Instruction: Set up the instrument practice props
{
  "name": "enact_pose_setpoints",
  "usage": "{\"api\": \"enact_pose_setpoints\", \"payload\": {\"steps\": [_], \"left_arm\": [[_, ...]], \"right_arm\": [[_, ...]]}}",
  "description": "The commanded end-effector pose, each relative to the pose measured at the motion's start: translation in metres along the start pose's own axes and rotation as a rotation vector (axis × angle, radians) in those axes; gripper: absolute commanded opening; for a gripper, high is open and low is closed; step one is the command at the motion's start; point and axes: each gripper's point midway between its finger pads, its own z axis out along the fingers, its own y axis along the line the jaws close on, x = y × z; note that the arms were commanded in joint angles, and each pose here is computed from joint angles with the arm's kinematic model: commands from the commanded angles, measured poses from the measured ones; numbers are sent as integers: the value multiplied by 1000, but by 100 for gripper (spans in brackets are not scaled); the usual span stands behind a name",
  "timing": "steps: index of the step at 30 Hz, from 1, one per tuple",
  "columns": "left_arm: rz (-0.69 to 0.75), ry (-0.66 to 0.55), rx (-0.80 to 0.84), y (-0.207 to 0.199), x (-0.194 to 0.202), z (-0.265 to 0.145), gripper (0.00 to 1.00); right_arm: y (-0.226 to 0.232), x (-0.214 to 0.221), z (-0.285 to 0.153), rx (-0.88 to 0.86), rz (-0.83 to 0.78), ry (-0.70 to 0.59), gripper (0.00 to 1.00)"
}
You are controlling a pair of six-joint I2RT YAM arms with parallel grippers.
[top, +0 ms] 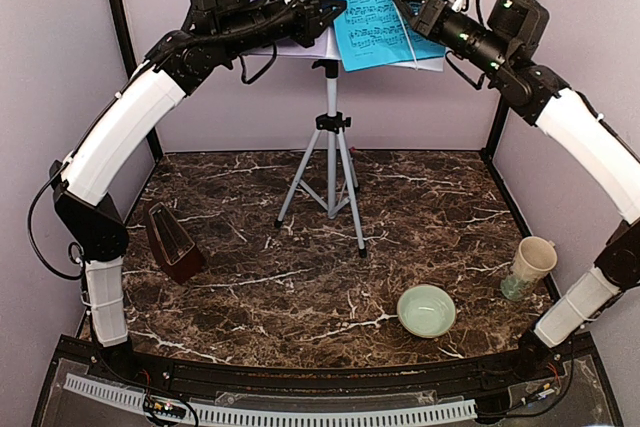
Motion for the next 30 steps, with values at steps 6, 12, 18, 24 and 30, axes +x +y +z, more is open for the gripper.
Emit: {"api": "enact_pose_setpoints", "payload": {"steps": [6,12,18,24,30], "left_arm": [[-1,-66,-34,8,-34,-27,19],[-20,-55,-29,5,-35,-35,32],[-17,-64,-37,-1,-40,-46,40],[-10,-47,-33,-8,-36,-46,45],[-21,-18,-31,-13,-27,-48,49]], "right_arm": [[-6,-41,-53,124,-104,-98,39],[-47,-21,-74,222,-74,-41,39],[-80,-16,-93,281,-52,-28,40],[-87,-10,-89,198,29,1,37],[-86,-10,-88,135,83,-4,37]]}}
